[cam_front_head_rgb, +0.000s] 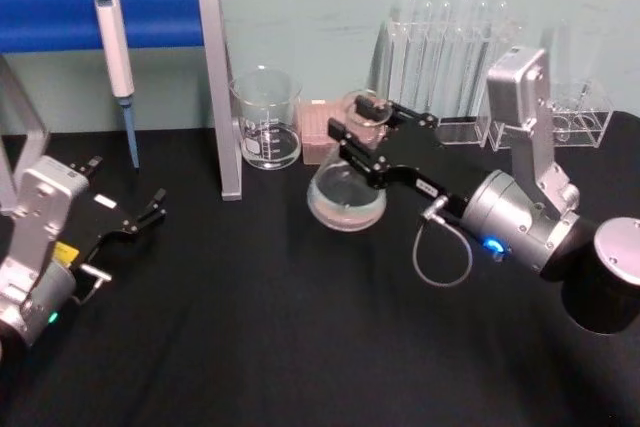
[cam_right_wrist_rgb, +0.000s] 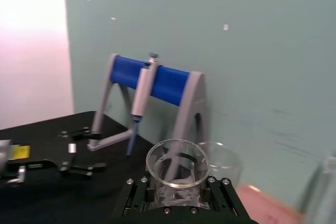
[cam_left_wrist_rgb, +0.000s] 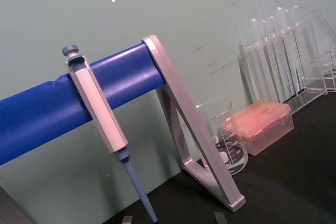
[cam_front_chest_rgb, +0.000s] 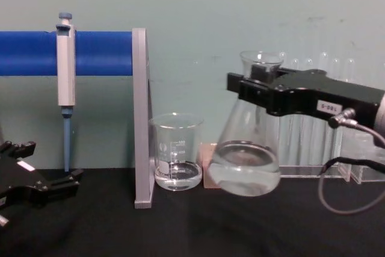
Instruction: Grasp the erlenmeyer flask with one hand, shake it three times, then place it back.
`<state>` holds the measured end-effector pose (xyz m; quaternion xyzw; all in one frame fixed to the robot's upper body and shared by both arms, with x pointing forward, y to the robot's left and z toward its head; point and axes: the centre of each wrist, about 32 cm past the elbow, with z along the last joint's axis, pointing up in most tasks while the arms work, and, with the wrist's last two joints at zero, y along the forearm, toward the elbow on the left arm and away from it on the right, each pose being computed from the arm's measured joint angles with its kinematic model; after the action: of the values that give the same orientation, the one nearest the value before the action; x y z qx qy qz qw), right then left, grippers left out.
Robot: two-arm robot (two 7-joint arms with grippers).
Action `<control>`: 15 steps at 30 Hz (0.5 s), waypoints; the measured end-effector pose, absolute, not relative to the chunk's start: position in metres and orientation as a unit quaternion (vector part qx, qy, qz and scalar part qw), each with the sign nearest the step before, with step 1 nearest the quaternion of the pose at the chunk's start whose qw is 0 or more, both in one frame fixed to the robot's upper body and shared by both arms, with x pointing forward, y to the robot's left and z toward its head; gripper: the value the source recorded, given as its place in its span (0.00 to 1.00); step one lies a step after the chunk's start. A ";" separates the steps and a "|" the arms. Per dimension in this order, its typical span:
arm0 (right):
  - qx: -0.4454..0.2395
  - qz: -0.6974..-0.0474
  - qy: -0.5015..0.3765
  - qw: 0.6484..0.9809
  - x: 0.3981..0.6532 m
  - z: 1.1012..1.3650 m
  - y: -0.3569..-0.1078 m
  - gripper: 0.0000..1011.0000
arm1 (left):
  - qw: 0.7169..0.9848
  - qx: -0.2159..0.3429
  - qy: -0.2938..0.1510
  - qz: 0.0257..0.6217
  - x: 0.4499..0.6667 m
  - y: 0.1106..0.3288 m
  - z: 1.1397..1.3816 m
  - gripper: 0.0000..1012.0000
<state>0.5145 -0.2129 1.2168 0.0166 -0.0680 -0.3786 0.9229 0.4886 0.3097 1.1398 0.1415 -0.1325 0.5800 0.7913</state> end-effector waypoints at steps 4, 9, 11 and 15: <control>0.016 -0.393 -0.070 0.917 0.514 1.216 -0.216 0.44 | 0.791 0.141 -0.132 0.580 0.489 0.310 1.140 0.99; 0.015 -0.411 -0.073 0.908 0.513 1.215 -0.223 0.44 | 0.791 0.142 -0.132 0.580 0.489 0.310 1.140 0.99; 0.015 -0.418 -0.073 0.905 0.513 1.215 -0.225 0.44 | 0.791 0.141 -0.132 0.580 0.489 0.310 1.140 0.99; 0.015 -0.428 -0.075 0.900 0.513 1.215 -0.229 0.44 | 0.791 0.141 -0.132 0.580 0.489 0.310 1.140 0.99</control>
<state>0.5128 -0.2292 1.2151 0.0146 -0.0745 -0.4282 0.9005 0.4886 0.3097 1.1398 0.1415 -0.1325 0.5799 0.7913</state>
